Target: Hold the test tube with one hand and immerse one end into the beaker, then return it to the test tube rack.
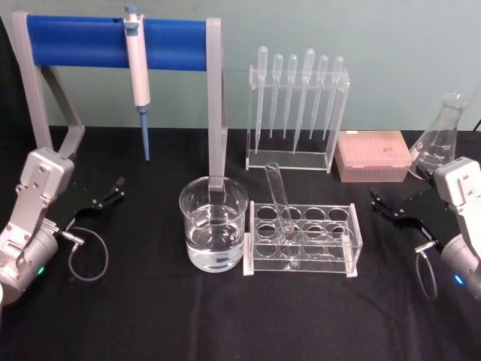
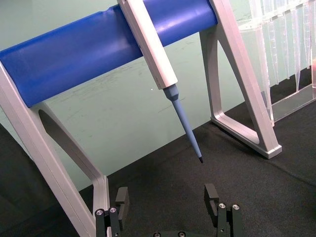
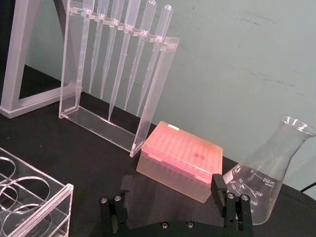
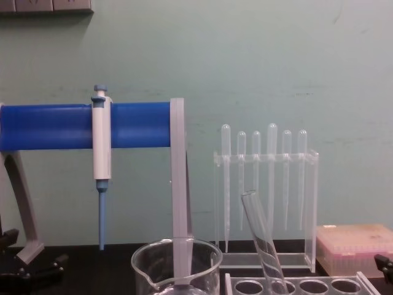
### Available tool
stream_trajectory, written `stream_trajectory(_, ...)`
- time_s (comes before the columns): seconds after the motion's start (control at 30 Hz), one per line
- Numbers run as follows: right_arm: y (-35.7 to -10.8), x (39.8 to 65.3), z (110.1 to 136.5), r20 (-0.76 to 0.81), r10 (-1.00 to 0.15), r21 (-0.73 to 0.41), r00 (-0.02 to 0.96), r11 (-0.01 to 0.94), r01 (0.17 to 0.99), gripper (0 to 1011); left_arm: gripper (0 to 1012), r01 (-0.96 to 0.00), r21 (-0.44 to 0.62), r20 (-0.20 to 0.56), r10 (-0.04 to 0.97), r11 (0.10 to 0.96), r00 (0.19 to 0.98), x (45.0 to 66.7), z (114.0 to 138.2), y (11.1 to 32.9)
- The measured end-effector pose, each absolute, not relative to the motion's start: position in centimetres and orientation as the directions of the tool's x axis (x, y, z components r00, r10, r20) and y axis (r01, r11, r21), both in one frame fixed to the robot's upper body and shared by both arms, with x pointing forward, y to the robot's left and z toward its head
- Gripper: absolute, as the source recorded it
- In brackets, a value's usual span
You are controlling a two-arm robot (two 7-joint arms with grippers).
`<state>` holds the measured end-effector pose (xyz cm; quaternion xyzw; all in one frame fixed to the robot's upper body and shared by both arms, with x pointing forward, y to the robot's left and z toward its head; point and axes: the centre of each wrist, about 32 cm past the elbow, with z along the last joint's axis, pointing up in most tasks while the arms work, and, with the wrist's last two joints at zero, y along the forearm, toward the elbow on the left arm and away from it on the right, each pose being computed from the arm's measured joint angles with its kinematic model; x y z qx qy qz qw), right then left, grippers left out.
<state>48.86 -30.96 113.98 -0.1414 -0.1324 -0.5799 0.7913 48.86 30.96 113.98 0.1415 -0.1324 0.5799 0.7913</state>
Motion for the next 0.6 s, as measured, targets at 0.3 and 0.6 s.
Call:
stream_trajectory(0.3, -30.97, 48.86, 113.98, 0.374, -0.880, -0.070, 0.292, 0.287, 0.955, 1002, 1000, -0.955, 0.070, 0.374, 0.880, 0.287, 0.292, 48.86, 113.98, 30.97)
stream_trajectory(0.6, -30.97, 48.86, 113.98, 0.374, -0.880, -0.070, 0.292, 0.287, 0.955, 1000, 1000, -0.955, 0.070, 0.374, 0.880, 0.287, 0.292, 48.86, 113.98, 30.97)
